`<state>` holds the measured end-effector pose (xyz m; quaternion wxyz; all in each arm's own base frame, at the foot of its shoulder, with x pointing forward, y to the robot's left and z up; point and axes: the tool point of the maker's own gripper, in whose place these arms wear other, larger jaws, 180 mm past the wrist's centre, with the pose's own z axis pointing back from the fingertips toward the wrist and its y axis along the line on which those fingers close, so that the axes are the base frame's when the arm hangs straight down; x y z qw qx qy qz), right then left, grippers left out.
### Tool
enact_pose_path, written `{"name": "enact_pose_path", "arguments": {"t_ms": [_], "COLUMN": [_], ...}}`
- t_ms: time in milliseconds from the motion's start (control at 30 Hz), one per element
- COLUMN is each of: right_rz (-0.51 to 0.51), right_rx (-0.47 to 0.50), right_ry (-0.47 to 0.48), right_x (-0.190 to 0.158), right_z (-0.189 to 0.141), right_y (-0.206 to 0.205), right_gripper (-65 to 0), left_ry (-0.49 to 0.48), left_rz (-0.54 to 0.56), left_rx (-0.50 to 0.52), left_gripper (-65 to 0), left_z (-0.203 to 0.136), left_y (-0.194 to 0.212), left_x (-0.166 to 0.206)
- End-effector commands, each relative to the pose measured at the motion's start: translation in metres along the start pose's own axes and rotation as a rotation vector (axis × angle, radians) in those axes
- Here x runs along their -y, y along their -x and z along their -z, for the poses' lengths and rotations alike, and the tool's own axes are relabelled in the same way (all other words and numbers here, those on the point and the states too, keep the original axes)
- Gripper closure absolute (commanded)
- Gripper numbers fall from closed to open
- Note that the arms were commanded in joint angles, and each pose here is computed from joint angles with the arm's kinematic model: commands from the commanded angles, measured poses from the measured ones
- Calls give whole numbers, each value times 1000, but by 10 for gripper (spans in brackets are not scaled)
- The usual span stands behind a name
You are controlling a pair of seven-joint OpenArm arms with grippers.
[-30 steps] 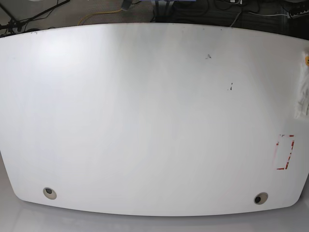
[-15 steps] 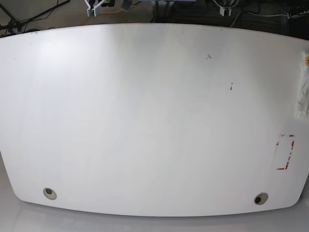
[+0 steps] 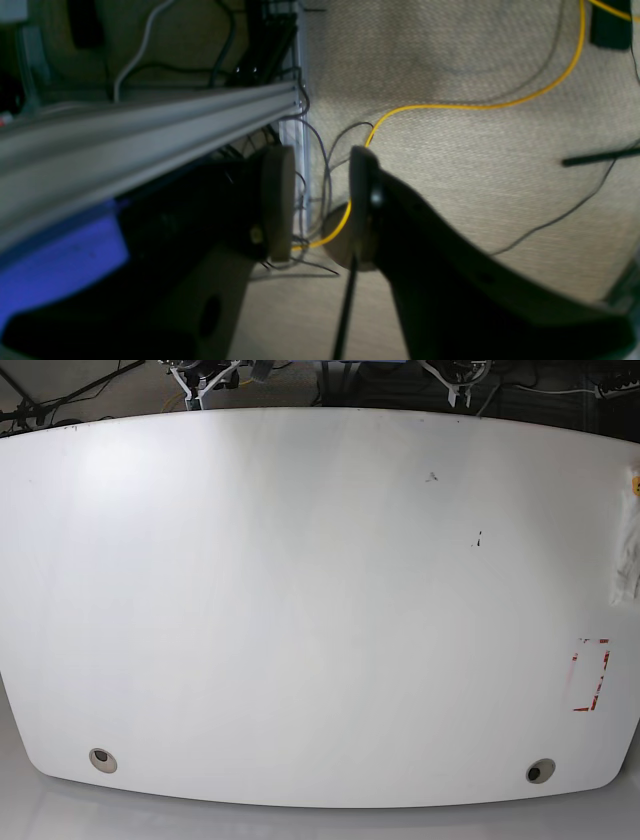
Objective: Fold the T-shirt properly
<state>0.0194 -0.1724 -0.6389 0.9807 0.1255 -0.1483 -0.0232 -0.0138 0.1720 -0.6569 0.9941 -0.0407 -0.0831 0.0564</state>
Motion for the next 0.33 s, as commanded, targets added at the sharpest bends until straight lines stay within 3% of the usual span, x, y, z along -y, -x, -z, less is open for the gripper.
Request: {"name": "enact_pose_path", "arguments": {"t_ms": [0, 300], "right_rz": [-25, -55], "right_rx": [-15, -30], "right_ry": [-20, -40], "right_x": [-7, -16], "right_z": [0, 2], "right_y": [7, 10], "right_gripper": [-179, -179], "left_ry": [-21, -38], "left_rz": [9, 11], "left_rx": [4, 4], "left_gripper": [-257, -257], "left_z": [0, 0], "left_y": [-4, -4], "left_x": [-5, -8]}}
